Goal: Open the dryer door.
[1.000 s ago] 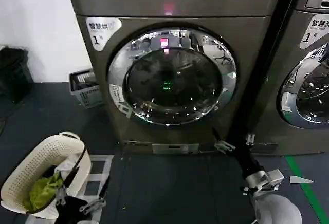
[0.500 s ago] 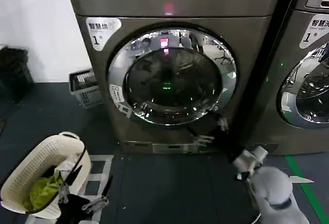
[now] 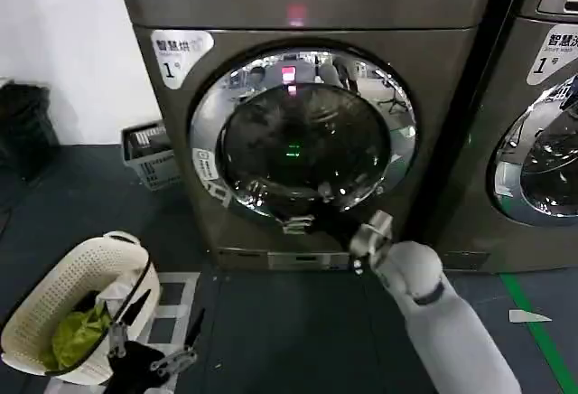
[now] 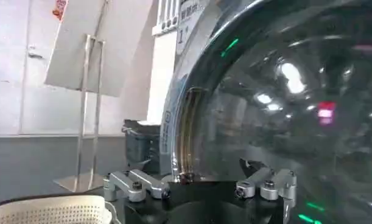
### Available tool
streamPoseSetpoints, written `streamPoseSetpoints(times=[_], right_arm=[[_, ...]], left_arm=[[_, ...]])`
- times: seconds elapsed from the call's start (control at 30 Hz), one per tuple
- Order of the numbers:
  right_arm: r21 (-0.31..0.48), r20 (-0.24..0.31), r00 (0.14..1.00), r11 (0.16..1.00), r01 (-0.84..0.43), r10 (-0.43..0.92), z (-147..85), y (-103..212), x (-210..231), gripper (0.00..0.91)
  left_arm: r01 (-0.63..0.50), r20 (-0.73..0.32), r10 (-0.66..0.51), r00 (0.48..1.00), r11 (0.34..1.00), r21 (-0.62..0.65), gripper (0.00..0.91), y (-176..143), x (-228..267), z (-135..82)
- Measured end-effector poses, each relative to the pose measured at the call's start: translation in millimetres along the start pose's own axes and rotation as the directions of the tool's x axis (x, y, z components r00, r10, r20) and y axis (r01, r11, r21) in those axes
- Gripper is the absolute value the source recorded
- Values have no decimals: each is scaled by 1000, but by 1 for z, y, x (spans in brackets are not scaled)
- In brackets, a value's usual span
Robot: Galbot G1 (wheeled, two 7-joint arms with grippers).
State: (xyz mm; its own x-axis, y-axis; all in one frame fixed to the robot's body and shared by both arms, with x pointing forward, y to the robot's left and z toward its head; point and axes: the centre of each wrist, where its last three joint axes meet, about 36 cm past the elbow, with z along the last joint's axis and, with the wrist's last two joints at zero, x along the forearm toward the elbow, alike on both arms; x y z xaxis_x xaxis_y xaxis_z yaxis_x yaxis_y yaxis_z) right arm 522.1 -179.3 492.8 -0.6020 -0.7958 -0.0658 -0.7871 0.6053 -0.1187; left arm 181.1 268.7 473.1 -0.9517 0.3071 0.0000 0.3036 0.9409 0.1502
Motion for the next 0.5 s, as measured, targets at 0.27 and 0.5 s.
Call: streamPoseSetpoints(times=[0.27,0.5], right_arm=[[10,21,999,999,34,-35,0,2,-51,907],[25,3,996,996,88,-88,-5,7,-85,907]], left_arm=[[-6,-5,6,1000,1000,2,907,-3,2,4],[-5,-12,5,1000,1000,-2,907,-3,2,5]])
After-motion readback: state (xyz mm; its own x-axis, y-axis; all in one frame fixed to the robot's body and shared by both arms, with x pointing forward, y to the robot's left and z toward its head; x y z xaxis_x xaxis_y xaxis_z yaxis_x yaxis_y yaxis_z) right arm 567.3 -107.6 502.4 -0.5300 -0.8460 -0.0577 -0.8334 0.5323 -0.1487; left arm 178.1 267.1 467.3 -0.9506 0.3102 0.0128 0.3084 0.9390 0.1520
